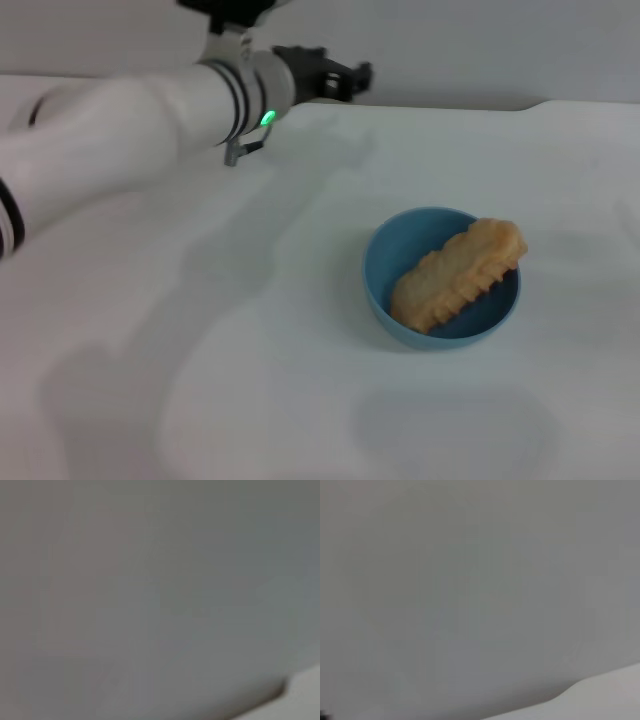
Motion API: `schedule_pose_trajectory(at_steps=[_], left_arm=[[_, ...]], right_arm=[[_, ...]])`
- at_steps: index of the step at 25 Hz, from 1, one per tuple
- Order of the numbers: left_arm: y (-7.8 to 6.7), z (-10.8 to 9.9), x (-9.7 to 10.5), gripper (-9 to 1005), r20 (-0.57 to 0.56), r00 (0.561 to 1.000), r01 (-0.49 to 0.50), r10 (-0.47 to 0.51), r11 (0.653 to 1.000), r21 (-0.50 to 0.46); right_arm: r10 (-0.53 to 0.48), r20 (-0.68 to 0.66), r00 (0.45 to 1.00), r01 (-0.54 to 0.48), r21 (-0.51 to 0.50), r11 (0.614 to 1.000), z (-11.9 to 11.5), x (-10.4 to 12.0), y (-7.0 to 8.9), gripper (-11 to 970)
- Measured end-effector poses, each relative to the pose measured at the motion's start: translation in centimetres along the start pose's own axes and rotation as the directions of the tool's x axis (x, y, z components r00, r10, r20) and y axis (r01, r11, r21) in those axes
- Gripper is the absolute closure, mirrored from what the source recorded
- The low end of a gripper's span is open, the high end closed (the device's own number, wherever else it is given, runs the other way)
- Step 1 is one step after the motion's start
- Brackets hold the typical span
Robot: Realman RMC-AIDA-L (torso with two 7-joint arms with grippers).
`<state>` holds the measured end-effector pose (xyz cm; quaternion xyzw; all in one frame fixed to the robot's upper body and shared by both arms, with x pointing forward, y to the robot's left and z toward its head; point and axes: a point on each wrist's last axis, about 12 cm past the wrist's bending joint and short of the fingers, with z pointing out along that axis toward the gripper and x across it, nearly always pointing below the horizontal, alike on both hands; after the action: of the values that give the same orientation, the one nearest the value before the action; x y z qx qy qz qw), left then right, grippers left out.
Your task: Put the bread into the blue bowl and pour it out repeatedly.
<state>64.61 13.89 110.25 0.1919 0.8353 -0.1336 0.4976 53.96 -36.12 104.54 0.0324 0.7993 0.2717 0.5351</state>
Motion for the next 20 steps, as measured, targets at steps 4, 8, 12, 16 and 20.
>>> schedule_pose_trajectory(at_steps=[4, 8, 12, 16, 20], left_arm=[[0.6, -0.7, 2.3, 396, 0.106, 0.994, -0.021, 0.030, 0.996, -0.088], [0.2, -1.8, 4.3, 391, 0.191, 0.980, -0.035, 0.059, 0.992, -0.125], [0.0, -2.4, 5.9, 315, 0.234, 0.971, -0.011, 0.041, 0.991, -0.131], [-0.3, -2.8, 7.2, 192, 0.257, 0.965, -0.024, 0.056, 0.992, -0.127], [-0.2, -3.1, 7.9, 169, 0.250, 0.967, -0.016, 0.050, 0.991, -0.134]], right_arm=[[-0.126, 0.110, 0.986, 0.118, 0.080, 0.990, 0.0, 1.3, -0.4, 452], [-0.220, 0.228, 0.948, 0.173, 0.209, 0.962, -0.7, 2.2, -0.8, 452], [-0.283, 0.274, 0.919, 0.184, 0.334, 0.924, -1.2, 3.1, -1.1, 452], [-0.275, 0.296, 0.915, 0.147, 0.389, 0.909, -1.5, 3.6, -1.3, 452], [-0.258, 0.298, 0.919, 0.125, 0.399, 0.908, -1.8, 4.1, -1.3, 452]])
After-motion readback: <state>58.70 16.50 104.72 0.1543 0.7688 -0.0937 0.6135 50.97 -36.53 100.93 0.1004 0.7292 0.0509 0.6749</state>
